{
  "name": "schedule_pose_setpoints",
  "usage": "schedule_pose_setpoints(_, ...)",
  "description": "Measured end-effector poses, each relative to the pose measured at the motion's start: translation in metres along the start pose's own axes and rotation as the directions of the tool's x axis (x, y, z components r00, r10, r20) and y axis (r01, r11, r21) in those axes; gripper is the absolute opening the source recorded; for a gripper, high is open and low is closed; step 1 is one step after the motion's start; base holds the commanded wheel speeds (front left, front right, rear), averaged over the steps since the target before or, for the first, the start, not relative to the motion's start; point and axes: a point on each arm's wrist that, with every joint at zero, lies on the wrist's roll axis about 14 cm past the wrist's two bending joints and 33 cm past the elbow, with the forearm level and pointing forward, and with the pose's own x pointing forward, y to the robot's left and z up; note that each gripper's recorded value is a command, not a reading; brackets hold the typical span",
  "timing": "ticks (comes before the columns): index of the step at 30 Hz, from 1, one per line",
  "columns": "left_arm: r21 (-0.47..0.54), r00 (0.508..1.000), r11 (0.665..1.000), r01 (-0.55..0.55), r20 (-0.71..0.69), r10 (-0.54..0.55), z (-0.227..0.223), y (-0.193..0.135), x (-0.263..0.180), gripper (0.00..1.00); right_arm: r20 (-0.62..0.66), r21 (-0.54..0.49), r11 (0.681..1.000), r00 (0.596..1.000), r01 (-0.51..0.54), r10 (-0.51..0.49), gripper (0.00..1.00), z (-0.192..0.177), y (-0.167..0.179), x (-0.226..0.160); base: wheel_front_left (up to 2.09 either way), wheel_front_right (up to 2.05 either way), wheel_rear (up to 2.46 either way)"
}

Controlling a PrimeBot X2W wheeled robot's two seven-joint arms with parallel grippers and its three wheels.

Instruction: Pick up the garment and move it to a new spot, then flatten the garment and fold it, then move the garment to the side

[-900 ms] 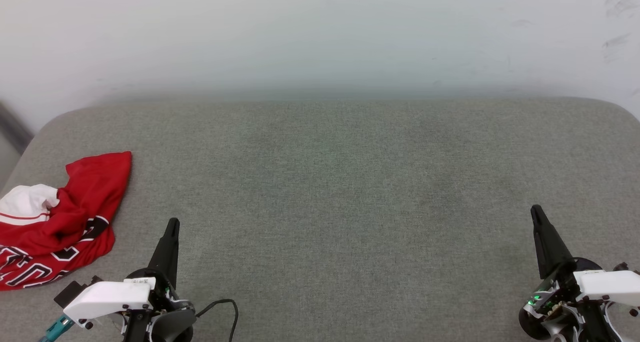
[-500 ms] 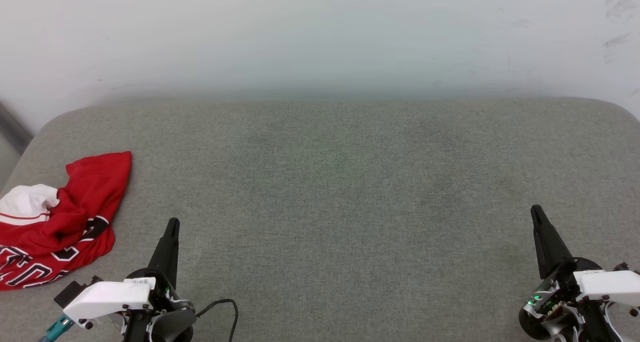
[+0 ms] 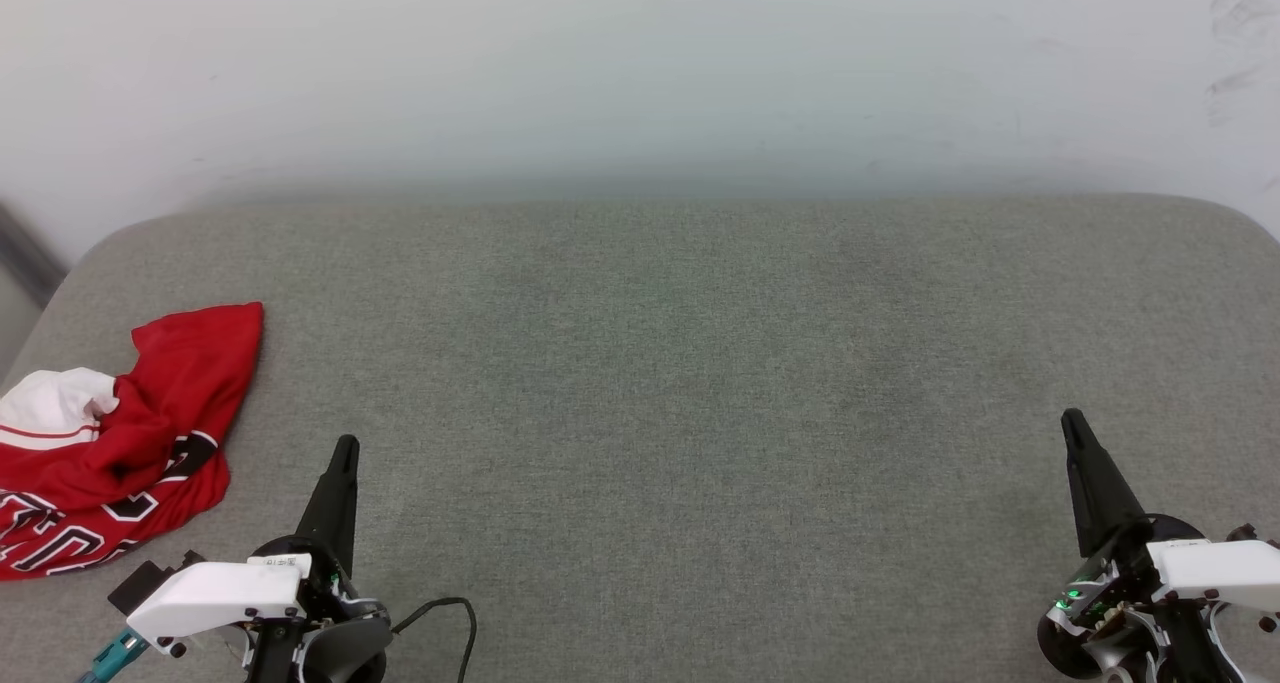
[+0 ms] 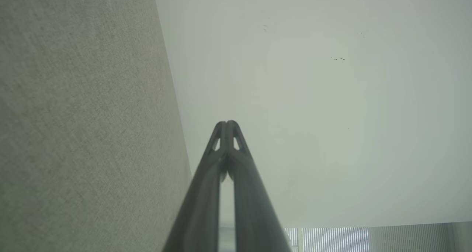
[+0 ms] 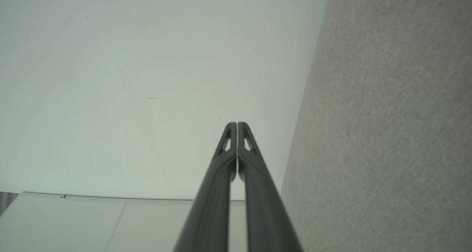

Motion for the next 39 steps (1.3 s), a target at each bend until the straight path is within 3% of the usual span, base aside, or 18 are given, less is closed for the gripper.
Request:
schedule_pose_setpoints(20,0.000,1.000,1.000,0.000,0.000,0.000,0.000,0.000,0.000,0.00,0.000,0.000,1.000,1.000,0.000,0.000,0.00,0.000,0.000,0.000,0.00,0.00,0.00)
schedule_pose_setpoints(21,0.000,1.000,1.000,-0.004,0.000,0.004,0.000,0.001,0.000,1.00,0.000,0.000,1.000,1.000,0.004,-0.004,1.00,0.000,-0.001,0.000,0.00,0.00,0.00)
schedule_pose_setpoints(25,-0.003,0.999,0.999,-0.045,-0.004,0.045,-0.003,0.015,-0.007,1.00,0.007,0.003,0.999,0.999,0.046,-0.046,1.00,0.000,-0.016,-0.008,0.00,0.00,0.00)
schedule_pose_setpoints(39,0.054,1.000,0.998,0.013,-0.013,-0.013,-0.018,-0.004,-0.002,1.00,0.021,-0.080,0.997,1.000,0.022,-0.021,1.00,-0.006,-0.007,-0.007,0.00,0.00,0.00)
